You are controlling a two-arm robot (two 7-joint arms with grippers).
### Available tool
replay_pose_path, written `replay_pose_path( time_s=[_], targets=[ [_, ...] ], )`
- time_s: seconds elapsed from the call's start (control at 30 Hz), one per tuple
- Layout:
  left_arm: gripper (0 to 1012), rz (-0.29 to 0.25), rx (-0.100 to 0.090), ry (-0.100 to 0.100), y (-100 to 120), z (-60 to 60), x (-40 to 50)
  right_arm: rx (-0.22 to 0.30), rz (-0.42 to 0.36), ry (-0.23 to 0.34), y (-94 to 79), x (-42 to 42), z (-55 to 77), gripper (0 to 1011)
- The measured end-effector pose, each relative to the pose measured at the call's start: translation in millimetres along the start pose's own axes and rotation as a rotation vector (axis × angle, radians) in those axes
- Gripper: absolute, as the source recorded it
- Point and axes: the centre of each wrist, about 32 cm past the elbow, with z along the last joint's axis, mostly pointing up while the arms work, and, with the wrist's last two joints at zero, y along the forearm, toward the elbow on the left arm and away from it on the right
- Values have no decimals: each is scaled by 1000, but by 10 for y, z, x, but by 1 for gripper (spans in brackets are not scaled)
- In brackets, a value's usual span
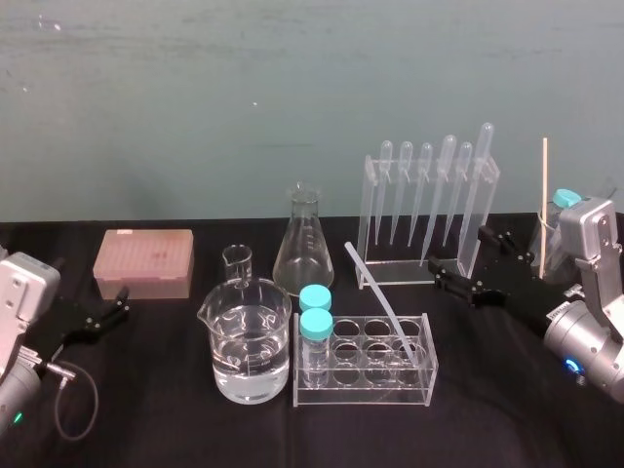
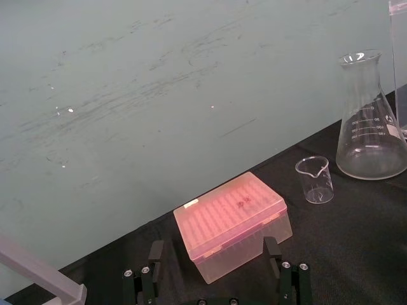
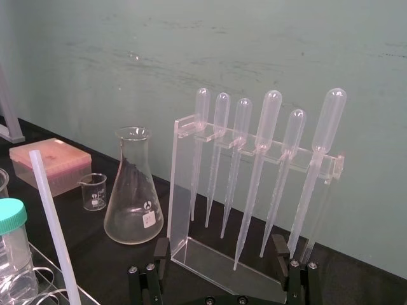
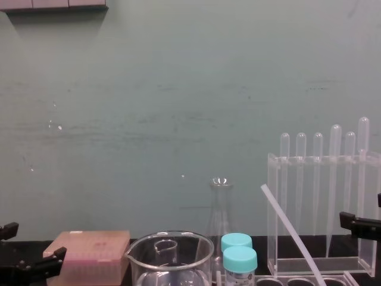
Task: Pick up the stirring rod with one hand, then place it down.
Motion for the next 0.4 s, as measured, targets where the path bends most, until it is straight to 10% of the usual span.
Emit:
replay_pose_path(
  time_s=[0.4],
  targets=[
    [1000,0,0,0,0,0,0,0,0,0,0,0,0,1003]
  ],
)
